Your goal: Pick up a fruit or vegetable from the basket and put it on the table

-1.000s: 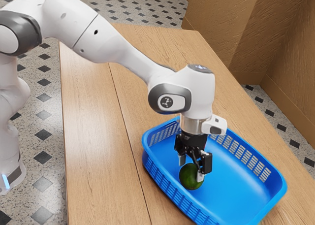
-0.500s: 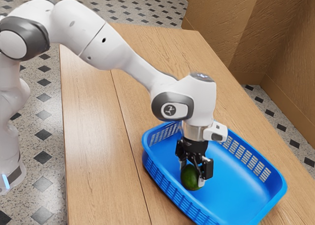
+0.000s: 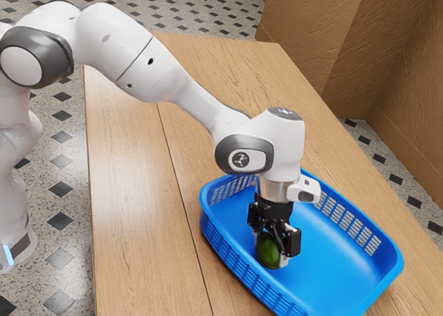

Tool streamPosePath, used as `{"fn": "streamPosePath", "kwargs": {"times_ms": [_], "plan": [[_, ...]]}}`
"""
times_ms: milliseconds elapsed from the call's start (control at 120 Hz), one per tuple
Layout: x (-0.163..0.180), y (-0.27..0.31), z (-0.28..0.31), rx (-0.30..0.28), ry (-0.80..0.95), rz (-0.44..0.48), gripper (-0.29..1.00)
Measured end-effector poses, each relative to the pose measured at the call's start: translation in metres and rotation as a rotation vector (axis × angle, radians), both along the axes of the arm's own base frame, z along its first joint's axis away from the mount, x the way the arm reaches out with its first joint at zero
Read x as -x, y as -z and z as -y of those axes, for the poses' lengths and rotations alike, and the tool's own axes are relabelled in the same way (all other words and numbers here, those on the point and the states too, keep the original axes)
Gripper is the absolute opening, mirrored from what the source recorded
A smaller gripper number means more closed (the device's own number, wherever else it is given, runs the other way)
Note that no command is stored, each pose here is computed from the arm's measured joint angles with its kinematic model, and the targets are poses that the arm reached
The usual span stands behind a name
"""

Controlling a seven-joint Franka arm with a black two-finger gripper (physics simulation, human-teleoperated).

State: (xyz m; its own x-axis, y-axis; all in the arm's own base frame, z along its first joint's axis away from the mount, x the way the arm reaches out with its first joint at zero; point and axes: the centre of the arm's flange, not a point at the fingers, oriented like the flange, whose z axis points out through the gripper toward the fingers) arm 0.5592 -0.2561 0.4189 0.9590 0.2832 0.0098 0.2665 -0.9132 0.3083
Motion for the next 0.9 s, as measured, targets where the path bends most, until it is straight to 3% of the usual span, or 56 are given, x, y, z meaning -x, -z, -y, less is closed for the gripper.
{"fn": "streamPosePath", "kwargs": {"times_ms": [550, 717, 900], "plan": [[0.000, -0.041, -0.002, 0.023, -0.031, 0.064, 0.45], [-0.002, -0.090, -0.021, 0.032, -0.052, 0.149, 0.45], [-0.005, -0.171, -0.103, -0.006, -0.156, 0.305, 0.45]]}}
